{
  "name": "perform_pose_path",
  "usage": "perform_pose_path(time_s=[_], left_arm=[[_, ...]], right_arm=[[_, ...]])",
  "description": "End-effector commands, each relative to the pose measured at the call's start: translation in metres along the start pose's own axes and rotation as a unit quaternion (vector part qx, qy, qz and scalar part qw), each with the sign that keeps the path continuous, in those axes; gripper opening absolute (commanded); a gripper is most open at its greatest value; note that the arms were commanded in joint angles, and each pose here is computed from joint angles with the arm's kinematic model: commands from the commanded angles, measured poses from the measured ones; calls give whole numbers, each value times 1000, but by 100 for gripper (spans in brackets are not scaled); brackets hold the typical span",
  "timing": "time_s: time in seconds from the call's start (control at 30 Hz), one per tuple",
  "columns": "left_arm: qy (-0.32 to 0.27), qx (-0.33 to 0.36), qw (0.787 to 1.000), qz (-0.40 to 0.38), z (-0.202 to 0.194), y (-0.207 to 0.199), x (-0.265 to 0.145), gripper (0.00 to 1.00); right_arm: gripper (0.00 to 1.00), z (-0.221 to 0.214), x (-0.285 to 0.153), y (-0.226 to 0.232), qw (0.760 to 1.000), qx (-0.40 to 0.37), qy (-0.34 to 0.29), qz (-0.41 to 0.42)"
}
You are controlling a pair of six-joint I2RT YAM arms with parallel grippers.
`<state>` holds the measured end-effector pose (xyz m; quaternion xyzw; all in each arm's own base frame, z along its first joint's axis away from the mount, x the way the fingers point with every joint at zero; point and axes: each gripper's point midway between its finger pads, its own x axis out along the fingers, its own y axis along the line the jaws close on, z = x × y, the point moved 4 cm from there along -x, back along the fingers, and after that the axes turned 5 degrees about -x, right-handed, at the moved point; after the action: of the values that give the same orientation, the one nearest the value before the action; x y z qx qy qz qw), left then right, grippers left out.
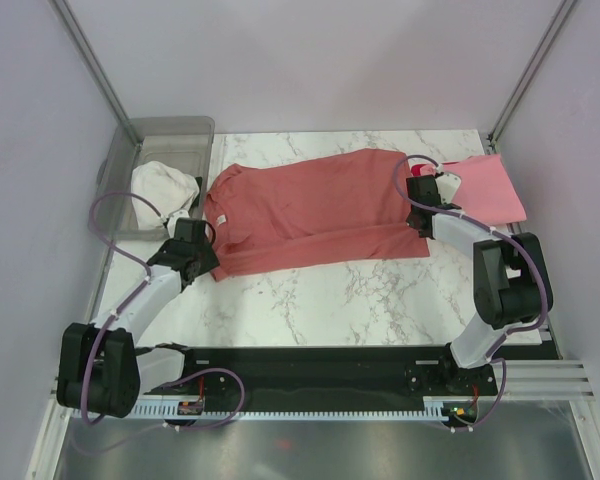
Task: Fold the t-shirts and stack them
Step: Fold the tshirt
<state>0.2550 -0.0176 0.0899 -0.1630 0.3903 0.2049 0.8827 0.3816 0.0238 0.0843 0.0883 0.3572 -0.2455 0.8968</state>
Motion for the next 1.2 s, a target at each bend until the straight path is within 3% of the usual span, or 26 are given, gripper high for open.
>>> perform_pose_path(time_s=[0.0,0.1,0.3,0.4,0.47,0.77,1.0,1.17], left_arm=[[-20,-3,1000,-16,17,-7,-8,63],[-31,-12,998,-45,20,-12,-16,66],[-8,-11,996,-93,8,-21,-18,57],[11,-9,991,-130,2,-31,-20,64],[0,-19,989,-149,7,-36,-27,74],[-61,-51,986,-144,36,-32,-53,82],[-37,0,984,-176,49,-69,-48,84],[-26,70,980,-186,57,-106,-35,76]], right_arm=[[0,13,-7,-7,1000,16,-23,-11],[0,12,-8,-6,1000,14,-21,-9],[0,11,-6,-5,1000,12,-18,-7],[0,10,-6,-4,1000,11,-16,-5],[0,10,-6,-3,1000,9,-15,-2],[0,8,-4,-1,1000,5,-9,6],[0,8,-4,2,1000,2,-7,13],[0,7,-3,3,1000,0,-6,16]])
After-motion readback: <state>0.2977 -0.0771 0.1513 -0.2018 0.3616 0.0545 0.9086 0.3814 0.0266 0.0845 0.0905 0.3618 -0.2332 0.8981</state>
